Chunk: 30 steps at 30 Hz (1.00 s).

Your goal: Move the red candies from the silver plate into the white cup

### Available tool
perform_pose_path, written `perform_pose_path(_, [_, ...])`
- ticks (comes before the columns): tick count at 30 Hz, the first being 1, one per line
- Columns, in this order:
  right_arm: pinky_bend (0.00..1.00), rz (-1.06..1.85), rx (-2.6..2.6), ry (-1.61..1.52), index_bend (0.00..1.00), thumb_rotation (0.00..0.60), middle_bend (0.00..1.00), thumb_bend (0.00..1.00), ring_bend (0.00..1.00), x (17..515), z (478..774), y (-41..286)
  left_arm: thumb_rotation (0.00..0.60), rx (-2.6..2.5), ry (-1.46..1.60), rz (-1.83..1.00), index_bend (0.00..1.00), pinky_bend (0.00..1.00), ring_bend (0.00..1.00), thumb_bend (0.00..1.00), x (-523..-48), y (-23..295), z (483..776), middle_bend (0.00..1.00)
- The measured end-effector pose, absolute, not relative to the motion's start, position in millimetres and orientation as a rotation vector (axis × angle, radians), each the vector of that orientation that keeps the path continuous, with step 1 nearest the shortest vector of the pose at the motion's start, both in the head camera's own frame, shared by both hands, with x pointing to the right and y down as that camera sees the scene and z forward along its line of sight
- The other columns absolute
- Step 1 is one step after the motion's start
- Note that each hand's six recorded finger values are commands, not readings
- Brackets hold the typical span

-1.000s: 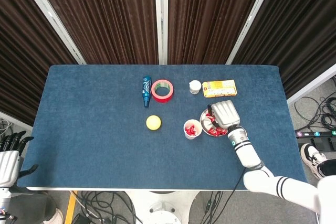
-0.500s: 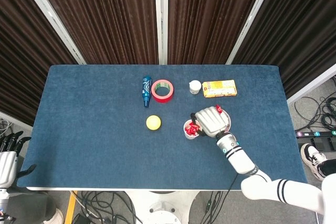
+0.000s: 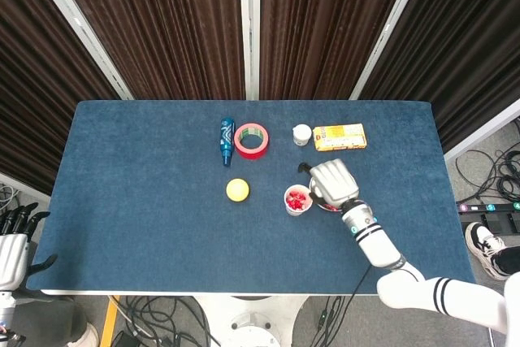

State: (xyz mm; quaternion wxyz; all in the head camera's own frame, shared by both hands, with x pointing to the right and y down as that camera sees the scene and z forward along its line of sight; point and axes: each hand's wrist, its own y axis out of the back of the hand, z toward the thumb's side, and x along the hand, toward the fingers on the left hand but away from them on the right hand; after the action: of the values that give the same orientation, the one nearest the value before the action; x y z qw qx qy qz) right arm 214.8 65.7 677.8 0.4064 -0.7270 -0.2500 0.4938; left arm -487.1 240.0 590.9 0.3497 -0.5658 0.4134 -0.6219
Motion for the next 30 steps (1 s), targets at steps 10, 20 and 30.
perform_pose_path(10, [1.00, 1.531, -1.663, -0.679, 0.35, 0.600, 1.00, 0.14, 1.00, 289, 706, 39, 0.600, -1.483, 1.063, -1.609, 0.29, 0.13, 0.12, 0.00, -483, 241, 595, 0.22])
perform_pose_path(20, [1.00, 1.681, -1.623, -0.604, 0.36, 0.600, 1.00, 0.30, 1.00, 303, 748, 34, 0.600, -1.477, 1.055, -1.620, 0.29, 0.13, 0.12, 0.00, -483, 240, 593, 0.22])
perform_pose_path(30, [1.00, 1.691, -1.644, -0.521, 0.36, 0.600, 1.00, 0.30, 1.00, 281, 771, 39, 0.600, -1.474, 1.054, -1.628, 0.29, 0.13, 0.12, 0.00, -484, 240, 594, 0.22])
